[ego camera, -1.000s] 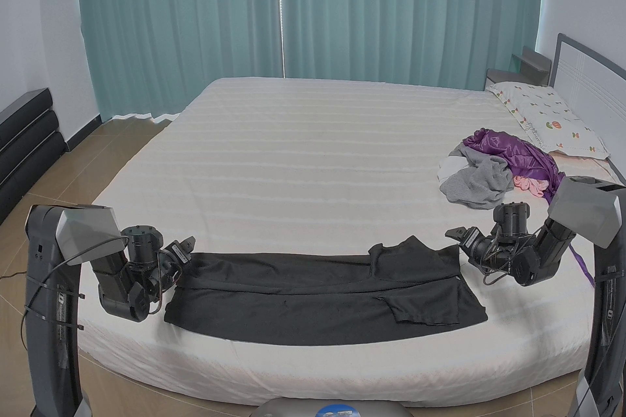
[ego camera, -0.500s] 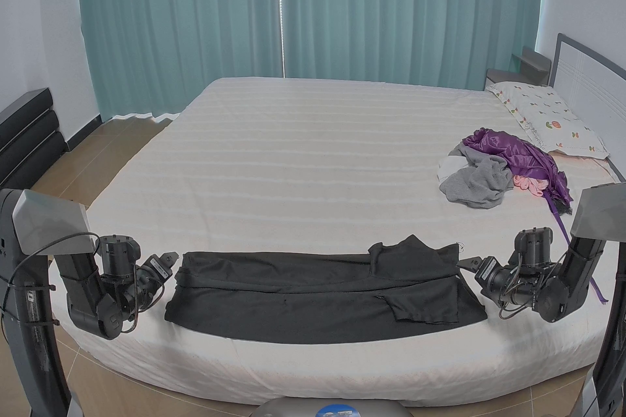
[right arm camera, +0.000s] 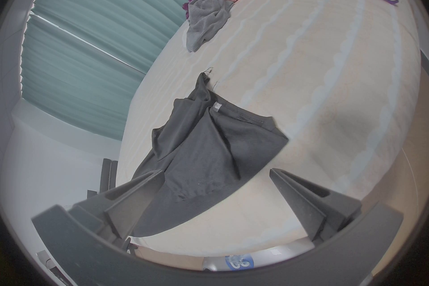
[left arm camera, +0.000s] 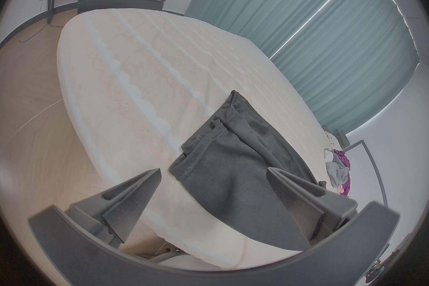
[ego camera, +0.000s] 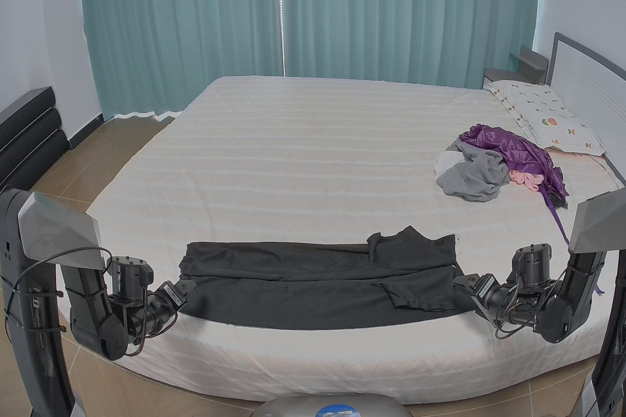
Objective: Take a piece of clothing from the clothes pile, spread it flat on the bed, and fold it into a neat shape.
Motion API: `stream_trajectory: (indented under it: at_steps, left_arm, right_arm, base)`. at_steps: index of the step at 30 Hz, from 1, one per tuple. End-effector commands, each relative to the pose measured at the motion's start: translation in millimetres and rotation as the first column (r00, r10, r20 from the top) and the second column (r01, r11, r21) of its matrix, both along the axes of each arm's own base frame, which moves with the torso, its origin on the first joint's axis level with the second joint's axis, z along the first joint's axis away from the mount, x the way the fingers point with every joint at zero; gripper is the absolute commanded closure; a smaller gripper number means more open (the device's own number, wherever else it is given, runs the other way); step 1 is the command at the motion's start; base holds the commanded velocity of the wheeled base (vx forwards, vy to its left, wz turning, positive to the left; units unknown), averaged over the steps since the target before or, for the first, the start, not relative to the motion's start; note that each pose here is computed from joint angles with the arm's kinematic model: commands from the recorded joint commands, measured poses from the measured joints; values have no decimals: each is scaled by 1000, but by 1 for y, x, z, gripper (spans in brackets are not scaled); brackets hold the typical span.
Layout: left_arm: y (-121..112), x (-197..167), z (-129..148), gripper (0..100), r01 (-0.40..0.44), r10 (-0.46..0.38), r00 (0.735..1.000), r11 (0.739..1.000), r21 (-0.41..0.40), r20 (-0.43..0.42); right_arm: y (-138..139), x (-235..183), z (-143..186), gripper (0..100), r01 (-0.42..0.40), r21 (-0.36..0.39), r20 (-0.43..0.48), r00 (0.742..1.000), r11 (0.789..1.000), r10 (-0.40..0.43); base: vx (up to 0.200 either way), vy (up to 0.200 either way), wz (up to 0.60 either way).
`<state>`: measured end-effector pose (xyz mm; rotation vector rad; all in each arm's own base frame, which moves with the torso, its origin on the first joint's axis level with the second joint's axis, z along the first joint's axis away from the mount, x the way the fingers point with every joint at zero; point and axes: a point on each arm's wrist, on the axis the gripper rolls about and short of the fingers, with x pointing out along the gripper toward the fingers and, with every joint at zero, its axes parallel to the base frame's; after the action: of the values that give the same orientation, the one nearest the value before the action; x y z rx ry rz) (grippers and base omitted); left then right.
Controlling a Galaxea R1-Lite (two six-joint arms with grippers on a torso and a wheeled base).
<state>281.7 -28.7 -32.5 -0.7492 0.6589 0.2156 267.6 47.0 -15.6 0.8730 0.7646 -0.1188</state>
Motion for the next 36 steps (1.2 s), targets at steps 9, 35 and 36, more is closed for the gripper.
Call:
stream_trajectory:
  at_steps: [9, 35, 36]
  left_arm:
    - [-11, 11, -20, 0, 25, -24, 1000, 995, 93, -19]
    - [-10, 18, -21, 100, -4, 4, 1000, 995, 98, 3]
    - [-10, 18, -21, 100, -4, 4, 1000, 995, 98, 3]
  right_arm:
    - [6, -9, -13, 0, 14, -58, -57, 998, 998, -17]
    - [22, 25, -36, 100, 36, -108, -10, 999, 993, -37]
    - [21, 25, -35, 100, 36, -108, -10, 999, 993, -37]
  base:
    - [0, 0, 0]
    - [0, 0, 0]
    - [0, 0, 0]
